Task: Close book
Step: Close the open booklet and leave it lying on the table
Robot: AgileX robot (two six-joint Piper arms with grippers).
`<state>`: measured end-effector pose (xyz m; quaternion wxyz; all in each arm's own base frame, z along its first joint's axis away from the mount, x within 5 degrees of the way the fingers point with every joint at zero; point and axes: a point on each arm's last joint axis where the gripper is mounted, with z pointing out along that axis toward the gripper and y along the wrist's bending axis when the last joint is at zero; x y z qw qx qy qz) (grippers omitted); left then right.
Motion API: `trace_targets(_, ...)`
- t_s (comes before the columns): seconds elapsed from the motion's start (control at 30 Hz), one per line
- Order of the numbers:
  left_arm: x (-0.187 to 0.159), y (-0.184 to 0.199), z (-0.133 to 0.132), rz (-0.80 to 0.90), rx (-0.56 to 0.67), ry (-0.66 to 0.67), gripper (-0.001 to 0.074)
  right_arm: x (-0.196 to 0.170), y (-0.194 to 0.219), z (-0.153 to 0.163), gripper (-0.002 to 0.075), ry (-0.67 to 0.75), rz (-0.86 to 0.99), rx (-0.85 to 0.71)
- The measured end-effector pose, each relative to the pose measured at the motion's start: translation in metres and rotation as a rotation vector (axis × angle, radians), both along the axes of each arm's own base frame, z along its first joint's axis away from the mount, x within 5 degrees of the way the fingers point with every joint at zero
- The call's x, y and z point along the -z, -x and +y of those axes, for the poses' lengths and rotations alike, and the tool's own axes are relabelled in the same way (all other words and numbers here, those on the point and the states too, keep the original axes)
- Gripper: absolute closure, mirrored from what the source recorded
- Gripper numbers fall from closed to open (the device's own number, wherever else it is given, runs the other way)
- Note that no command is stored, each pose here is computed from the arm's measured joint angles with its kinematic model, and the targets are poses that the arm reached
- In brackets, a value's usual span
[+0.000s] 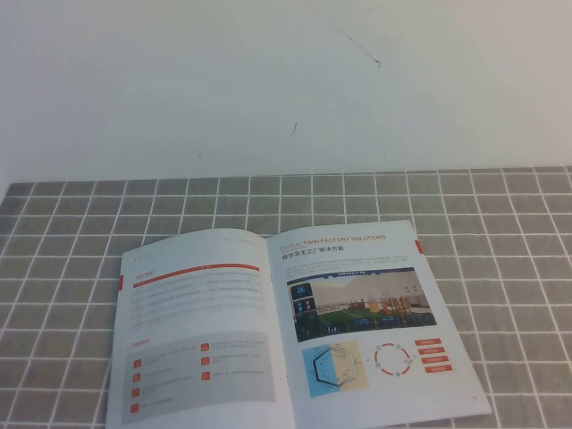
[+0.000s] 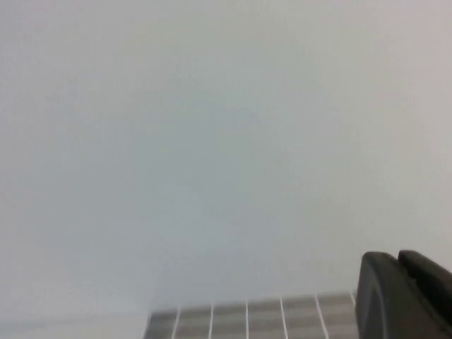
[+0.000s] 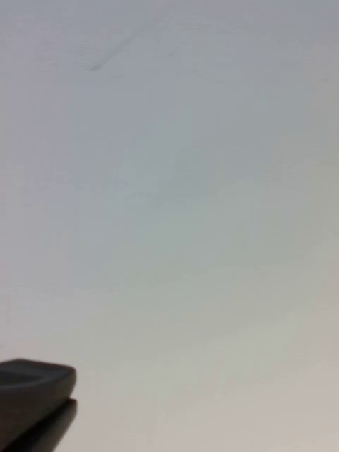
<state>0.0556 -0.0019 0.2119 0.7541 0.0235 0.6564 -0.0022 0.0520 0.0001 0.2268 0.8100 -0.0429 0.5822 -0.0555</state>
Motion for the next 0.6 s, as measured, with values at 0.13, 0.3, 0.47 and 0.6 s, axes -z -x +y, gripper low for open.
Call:
trace_targets(0.13, -0.018, 0.004, 0.002, -0.204, -0.013, 0.054, 0.0737, -0.011, 0.005, 0.0, 0.0727, -0.07, -0.131, -0.026)
trace_targets(0.3, -0.029, 0.009, 0.004, -0.339, -0.021, 0.077, 0.0737, -0.017, 0.008, 0.0, 0.0727, -0.094, -0.206, -0.039)
trace_targets(0.47, -0.032, 0.011, 0.004, -0.377, -0.024, 0.079, 0.0737, -0.021, 0.01, -0.001, 0.0727, -0.106, -0.252, -0.042)
trace_targets(0.6, -0.034, 0.012, 0.005, -0.403, -0.026, 0.092, 0.0737, -0.021, 0.01, -0.001, 0.0727, -0.112, -0.259, -0.042)
